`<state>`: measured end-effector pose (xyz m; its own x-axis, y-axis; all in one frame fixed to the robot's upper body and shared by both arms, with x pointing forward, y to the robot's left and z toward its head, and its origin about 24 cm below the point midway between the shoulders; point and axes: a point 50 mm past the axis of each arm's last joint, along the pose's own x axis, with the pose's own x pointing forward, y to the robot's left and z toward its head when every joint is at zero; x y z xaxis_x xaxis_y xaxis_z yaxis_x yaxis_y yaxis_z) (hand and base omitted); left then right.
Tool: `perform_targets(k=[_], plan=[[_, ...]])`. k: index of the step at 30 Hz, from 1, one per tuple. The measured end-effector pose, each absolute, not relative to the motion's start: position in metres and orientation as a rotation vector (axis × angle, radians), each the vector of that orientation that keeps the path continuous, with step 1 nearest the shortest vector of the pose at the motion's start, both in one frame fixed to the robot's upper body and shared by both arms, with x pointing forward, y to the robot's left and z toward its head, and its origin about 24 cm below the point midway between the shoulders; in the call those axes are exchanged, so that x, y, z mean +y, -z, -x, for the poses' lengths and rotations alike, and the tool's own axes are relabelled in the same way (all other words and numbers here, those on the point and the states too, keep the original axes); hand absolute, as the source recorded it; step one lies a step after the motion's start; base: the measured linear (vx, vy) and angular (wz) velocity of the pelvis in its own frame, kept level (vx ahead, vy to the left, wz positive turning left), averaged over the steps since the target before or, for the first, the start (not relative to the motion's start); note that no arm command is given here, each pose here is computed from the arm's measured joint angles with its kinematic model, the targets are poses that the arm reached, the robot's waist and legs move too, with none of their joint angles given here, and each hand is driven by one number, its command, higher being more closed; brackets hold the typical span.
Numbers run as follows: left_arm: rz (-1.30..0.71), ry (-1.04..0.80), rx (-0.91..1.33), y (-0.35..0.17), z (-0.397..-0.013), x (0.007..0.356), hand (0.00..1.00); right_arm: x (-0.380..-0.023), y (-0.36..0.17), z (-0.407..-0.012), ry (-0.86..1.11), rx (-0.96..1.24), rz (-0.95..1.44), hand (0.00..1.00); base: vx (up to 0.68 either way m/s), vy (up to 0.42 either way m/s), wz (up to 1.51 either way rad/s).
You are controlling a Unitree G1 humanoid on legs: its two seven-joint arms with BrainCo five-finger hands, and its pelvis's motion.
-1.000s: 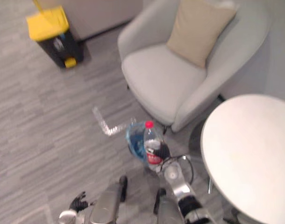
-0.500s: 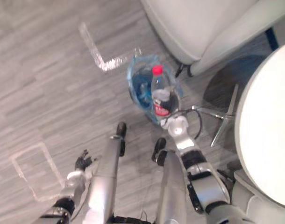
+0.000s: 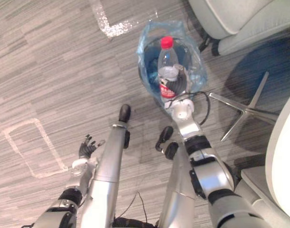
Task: Gather rubbish on tea table into small bin, then transfer packed bag to large trash can.
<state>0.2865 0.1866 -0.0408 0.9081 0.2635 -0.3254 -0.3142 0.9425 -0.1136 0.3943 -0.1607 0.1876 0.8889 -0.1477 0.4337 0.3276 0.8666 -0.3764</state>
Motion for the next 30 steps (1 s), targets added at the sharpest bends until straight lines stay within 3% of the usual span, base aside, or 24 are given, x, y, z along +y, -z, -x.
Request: perform_targets(k=[6,23,30], plan=[[0.162,-0.3,0.311,0.041,-0.287,0.187,0.0,-0.158,-0.193,-0.395,0.265,-0.428,0.465,0.0,0.0,-0.008,0.02],[0.095,-0.284,0.302,0.038,-0.287,0.196,0.0,-0.121,-0.167,-0.388,0.095,-0.52,1.012,0.0,-0.01,0.006,-0.02],[0.095,-0.282,0.302,0.036,-0.293,0.195,0.0,-0.13,-0.155,-0.397,0.106,-0.425,1.137,0.0,0.0,0.006,0.02]])
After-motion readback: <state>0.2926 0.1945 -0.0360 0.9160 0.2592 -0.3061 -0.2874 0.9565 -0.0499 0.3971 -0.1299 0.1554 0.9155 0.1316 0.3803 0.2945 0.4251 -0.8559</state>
